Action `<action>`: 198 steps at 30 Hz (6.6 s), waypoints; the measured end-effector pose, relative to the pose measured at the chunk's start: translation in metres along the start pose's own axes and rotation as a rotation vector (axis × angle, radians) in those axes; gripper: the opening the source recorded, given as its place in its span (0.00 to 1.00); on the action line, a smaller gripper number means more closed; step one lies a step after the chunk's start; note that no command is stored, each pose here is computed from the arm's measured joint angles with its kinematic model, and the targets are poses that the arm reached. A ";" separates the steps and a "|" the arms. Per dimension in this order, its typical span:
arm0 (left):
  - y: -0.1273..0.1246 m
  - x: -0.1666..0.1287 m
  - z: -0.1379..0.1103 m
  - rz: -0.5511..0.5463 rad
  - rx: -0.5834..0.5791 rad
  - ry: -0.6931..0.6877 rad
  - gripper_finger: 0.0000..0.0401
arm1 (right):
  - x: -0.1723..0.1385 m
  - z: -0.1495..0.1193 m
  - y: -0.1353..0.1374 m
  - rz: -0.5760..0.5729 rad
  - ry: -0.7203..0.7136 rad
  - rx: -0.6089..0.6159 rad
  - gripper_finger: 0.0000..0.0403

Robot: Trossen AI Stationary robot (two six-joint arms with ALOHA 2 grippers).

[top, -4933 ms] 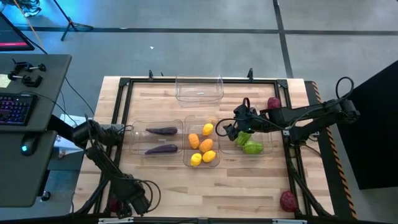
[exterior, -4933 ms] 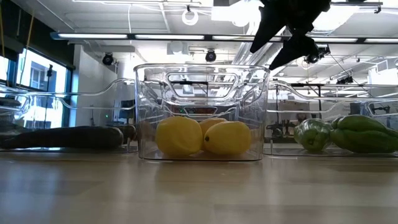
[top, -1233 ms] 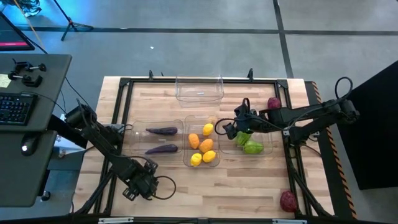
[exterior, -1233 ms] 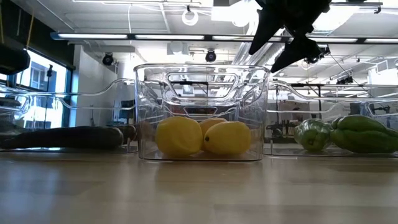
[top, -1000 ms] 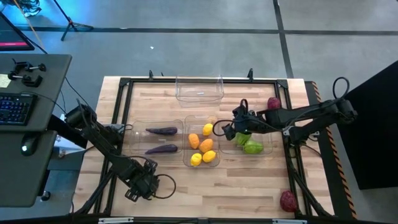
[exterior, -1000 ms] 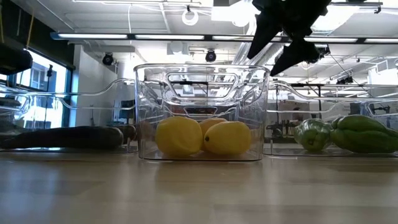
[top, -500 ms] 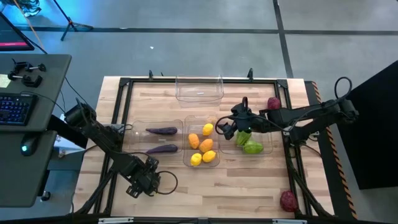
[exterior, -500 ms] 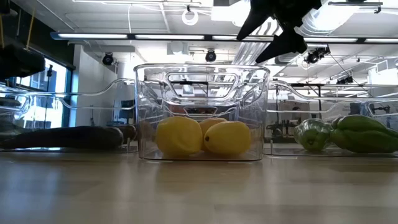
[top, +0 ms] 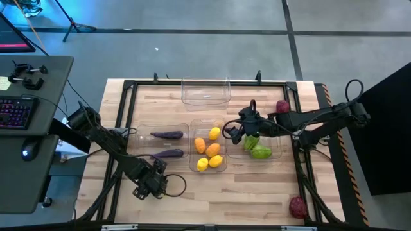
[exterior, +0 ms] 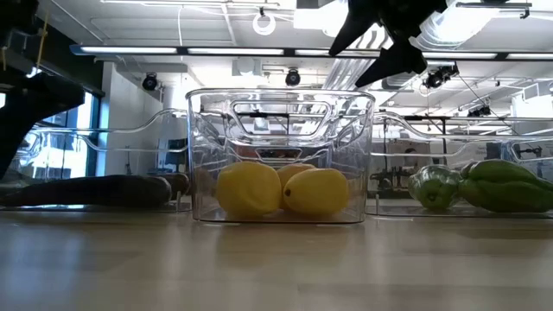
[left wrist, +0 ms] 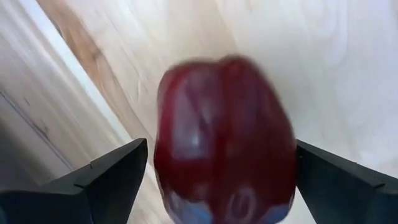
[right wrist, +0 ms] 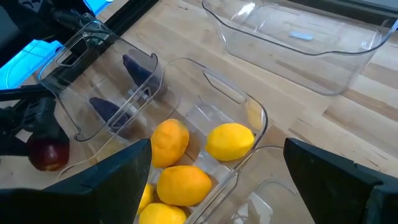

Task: Sort produce into baskets
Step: Put the apple into the top transparent bin

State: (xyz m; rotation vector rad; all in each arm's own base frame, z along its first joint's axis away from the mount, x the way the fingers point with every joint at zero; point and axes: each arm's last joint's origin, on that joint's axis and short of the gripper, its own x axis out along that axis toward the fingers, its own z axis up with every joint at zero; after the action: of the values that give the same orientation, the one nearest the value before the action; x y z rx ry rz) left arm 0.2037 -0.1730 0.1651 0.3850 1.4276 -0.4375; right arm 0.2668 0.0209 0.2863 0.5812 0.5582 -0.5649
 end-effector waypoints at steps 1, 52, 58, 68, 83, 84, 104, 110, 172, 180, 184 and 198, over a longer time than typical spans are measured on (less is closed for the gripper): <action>0.000 0.000 0.001 0.001 0.003 -0.015 0.92 | 0.000 0.000 0.000 0.000 0.000 0.000 0.88; 0.291 -0.164 -0.042 0.583 -0.839 -0.713 0.74 | -0.062 0.060 0.011 0.008 -0.374 -0.131 0.88; 0.356 -0.090 -0.063 0.277 -1.140 -0.612 0.75 | -0.059 0.057 -0.009 -0.140 -0.302 -0.142 0.88; 0.400 -0.093 -0.075 0.216 -1.313 -0.694 0.75 | -0.047 0.072 -0.048 -0.369 -0.214 -0.226 0.88; 0.413 -0.114 -0.084 0.487 -1.159 -0.707 0.83 | -0.025 0.104 -0.116 -0.321 -0.135 -0.155 0.88; 0.412 -0.112 -0.086 0.471 -1.165 -0.692 0.85 | -0.025 0.105 -0.119 -0.315 -0.134 -0.132 0.88; 0.349 -0.227 -0.119 0.517 -1.020 -0.909 0.98 | -0.037 0.060 -0.185 -0.869 0.164 0.481 0.88; 0.312 -0.262 -0.135 0.608 -1.011 -0.949 0.98 | -0.017 0.014 -0.220 -0.975 0.295 0.609 0.88; 0.300 -0.257 -0.128 0.581 -1.111 -0.877 0.98 | -0.008 0.027 -0.255 -0.680 0.031 0.630 0.17; 0.298 -0.253 -0.130 0.563 -1.121 -0.841 0.98 | -0.020 0.035 -0.237 -0.493 0.037 0.573 0.22; 0.298 -0.253 -0.130 0.578 -1.109 -0.827 0.98 | -0.018 0.035 -0.227 -0.374 0.078 0.537 0.33; 0.298 -0.253 -0.130 0.593 -1.112 -0.820 0.98 | -0.015 0.031 -0.213 -0.135 0.198 0.369 0.82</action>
State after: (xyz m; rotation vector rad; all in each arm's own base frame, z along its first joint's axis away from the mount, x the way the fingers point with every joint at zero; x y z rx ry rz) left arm 0.2210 0.1646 0.4014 -0.2787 0.5309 0.6403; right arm 0.1330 -0.1427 0.2436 0.9618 0.6890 -0.7502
